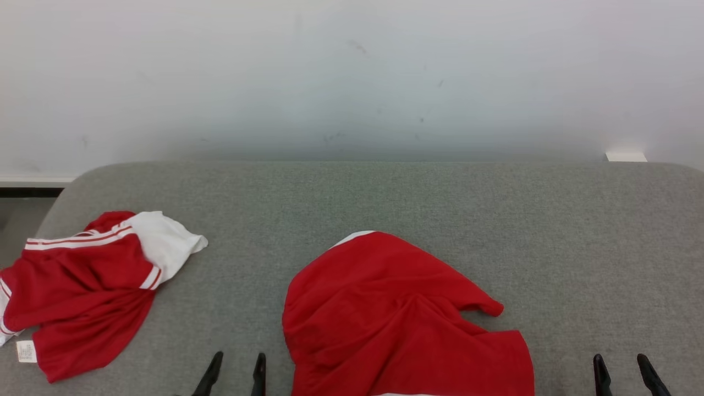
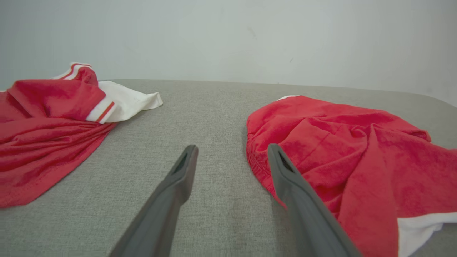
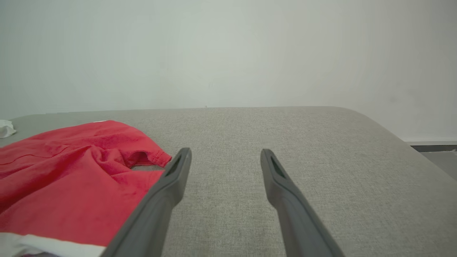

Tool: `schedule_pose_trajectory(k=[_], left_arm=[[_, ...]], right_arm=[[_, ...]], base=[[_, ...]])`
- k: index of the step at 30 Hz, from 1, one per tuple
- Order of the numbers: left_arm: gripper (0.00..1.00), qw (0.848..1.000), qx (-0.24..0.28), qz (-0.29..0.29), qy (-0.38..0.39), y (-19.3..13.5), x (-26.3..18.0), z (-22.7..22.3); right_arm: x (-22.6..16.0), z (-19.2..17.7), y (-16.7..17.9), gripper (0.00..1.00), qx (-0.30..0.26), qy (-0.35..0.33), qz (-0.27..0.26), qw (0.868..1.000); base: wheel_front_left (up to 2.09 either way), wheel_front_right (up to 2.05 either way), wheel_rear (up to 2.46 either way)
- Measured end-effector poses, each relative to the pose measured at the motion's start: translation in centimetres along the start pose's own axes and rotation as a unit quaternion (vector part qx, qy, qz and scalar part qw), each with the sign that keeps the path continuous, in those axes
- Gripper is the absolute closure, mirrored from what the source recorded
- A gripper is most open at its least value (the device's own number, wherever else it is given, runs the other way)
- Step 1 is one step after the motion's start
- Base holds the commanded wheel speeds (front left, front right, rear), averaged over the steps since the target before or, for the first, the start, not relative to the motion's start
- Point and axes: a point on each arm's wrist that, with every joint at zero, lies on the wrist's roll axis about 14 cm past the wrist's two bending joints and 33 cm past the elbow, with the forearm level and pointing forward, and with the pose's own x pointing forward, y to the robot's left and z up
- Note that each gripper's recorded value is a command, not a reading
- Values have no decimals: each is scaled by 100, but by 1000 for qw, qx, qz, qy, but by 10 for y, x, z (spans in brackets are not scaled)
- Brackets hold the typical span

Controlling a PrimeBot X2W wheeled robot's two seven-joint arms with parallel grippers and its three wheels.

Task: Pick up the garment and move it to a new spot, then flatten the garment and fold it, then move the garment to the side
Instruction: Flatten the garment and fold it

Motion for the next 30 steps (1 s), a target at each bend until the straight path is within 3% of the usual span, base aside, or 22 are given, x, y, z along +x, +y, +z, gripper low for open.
schedule_pose_trajectory(k=[12, 19, 22, 25, 30], left_arm=[[0, 1000, -3, -26, -11, -8, -5, 4], [0, 999, -19, -46, 7, -10, -9, -5], [0, 995, -12, -64, 71, -4, -18, -26], [0, 987, -1, -79, 142, 3, -26, -45], [0, 970, -23, -107, 216, -6, -36, -64]], right_arm=[[6, -6, 16, 0, 6, 9, 21, 1000], [6, 12, 17, 0, -11, -16, 41, 999], [-8, -16, 22, 0, -32, 54, 74, 995], [-23, -47, 31, 0, -52, 136, 114, 983], [-28, -70, 44, 0, -44, 194, 143, 970]], base=[[0, 0, 0], [0, 0, 0], [0, 0, 0], [0, 0, 0], [0, 0, 0]])
